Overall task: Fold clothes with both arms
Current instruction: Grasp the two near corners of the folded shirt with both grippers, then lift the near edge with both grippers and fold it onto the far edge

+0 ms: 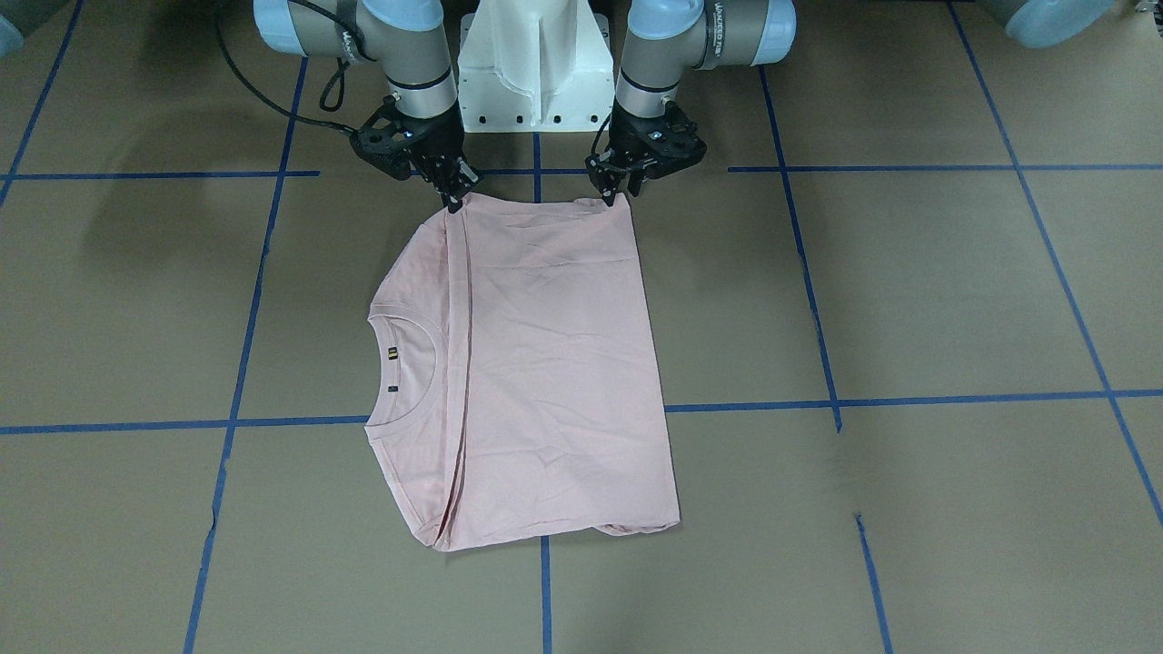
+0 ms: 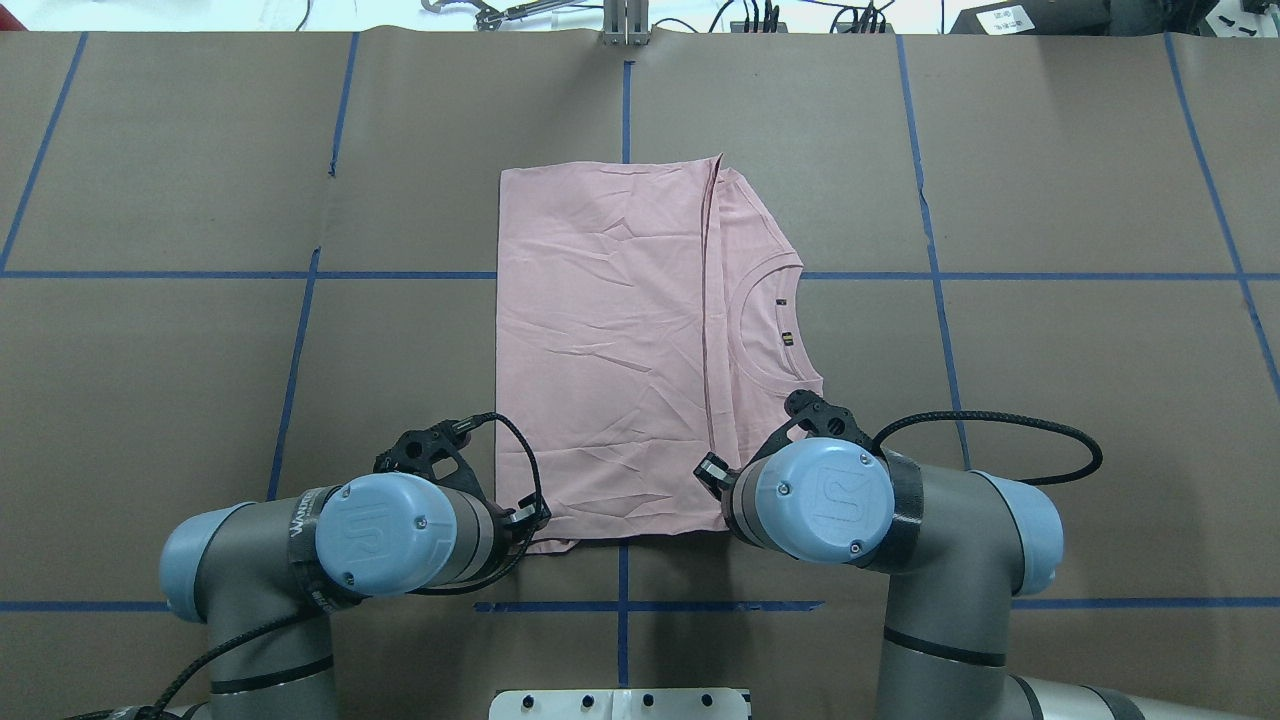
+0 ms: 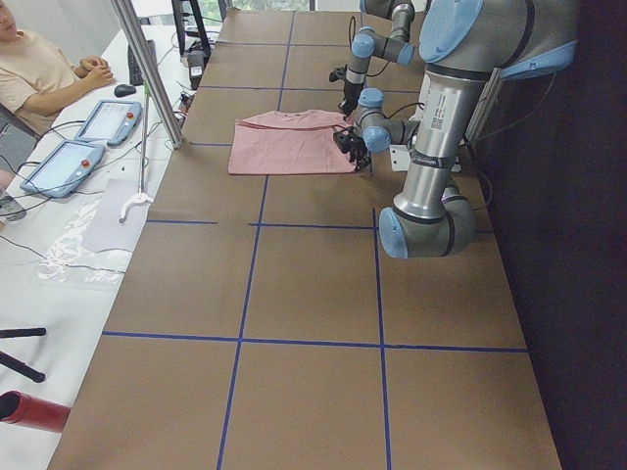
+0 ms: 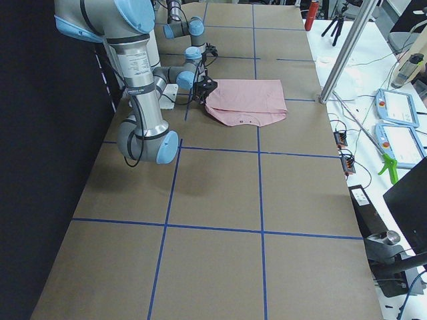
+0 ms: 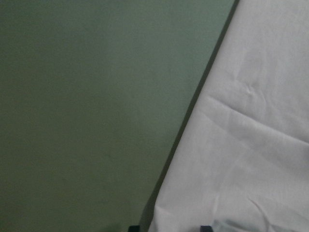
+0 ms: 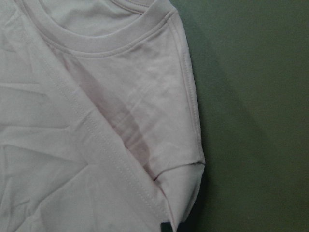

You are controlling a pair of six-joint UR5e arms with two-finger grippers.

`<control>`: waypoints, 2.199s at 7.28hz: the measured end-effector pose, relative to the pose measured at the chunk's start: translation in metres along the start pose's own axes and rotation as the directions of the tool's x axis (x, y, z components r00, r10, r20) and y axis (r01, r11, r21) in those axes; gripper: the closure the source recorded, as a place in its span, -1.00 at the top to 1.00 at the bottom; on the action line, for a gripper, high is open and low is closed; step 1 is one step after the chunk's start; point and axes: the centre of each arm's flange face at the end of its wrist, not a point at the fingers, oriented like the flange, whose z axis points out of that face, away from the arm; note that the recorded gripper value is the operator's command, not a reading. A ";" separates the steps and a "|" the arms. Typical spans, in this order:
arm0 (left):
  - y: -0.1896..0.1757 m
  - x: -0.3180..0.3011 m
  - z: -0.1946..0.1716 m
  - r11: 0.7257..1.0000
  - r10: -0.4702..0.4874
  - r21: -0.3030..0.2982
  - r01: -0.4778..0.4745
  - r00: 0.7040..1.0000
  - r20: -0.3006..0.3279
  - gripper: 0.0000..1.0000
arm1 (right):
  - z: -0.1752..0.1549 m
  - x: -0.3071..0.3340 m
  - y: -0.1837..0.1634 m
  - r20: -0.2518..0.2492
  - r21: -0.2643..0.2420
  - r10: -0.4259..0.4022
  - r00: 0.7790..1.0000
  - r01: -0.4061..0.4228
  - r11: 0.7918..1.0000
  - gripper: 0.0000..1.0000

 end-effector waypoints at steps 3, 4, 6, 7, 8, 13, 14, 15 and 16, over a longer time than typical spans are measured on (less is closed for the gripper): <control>0.001 0.000 0.004 1.000 0.004 -0.001 -0.004 1.000 0.006 -0.99 | 0.000 0.000 0.001 0.001 -0.001 0.000 1.000 0.000 1.000 -1.00; 0.001 0.001 0.003 1.000 0.005 -0.002 -0.005 1.000 0.005 -1.00 | -0.001 -0.001 0.001 0.002 -0.002 -0.001 1.000 0.001 1.000 -1.00; 0.002 0.002 0.002 1.000 0.005 -0.006 -0.005 1.000 0.003 -1.00 | -0.002 -0.002 0.002 0.004 -0.004 -0.001 1.000 0.002 1.000 -1.00; 0.003 0.003 -0.003 1.000 0.006 -0.010 -0.006 1.000 -0.004 -1.00 | -0.002 -0.002 0.002 0.005 -0.004 -0.002 1.000 0.002 1.000 -1.00; 0.002 0.006 -0.014 1.000 0.006 -0.014 -0.007 1.000 -0.024 -1.00 | -0.003 -0.002 0.002 0.007 -0.005 -0.002 1.000 0.002 1.000 -1.00; -0.059 0.041 -0.107 0.998 -0.017 0.063 0.026 0.990 -0.138 -1.00 | -0.078 -0.008 -0.052 0.131 0.000 0.068 0.989 -0.068 0.998 -1.00; -0.101 0.066 -0.107 0.992 -0.018 0.123 0.038 0.987 -0.160 -1.00 | -0.077 -0.047 -0.082 0.158 0.041 0.102 0.982 -0.110 0.993 -1.00; -0.144 0.086 -0.099 0.983 -0.008 0.178 0.039 0.985 -0.171 -1.00 | -0.075 -0.086 -0.119 0.164 0.074 0.128 0.978 -0.141 0.987 -1.00; -0.179 0.095 -0.089 0.974 0.023 0.225 0.016 0.985 -0.169 -1.00 | -0.072 -0.118 -0.151 0.155 0.093 0.143 0.977 -0.159 0.983 -1.00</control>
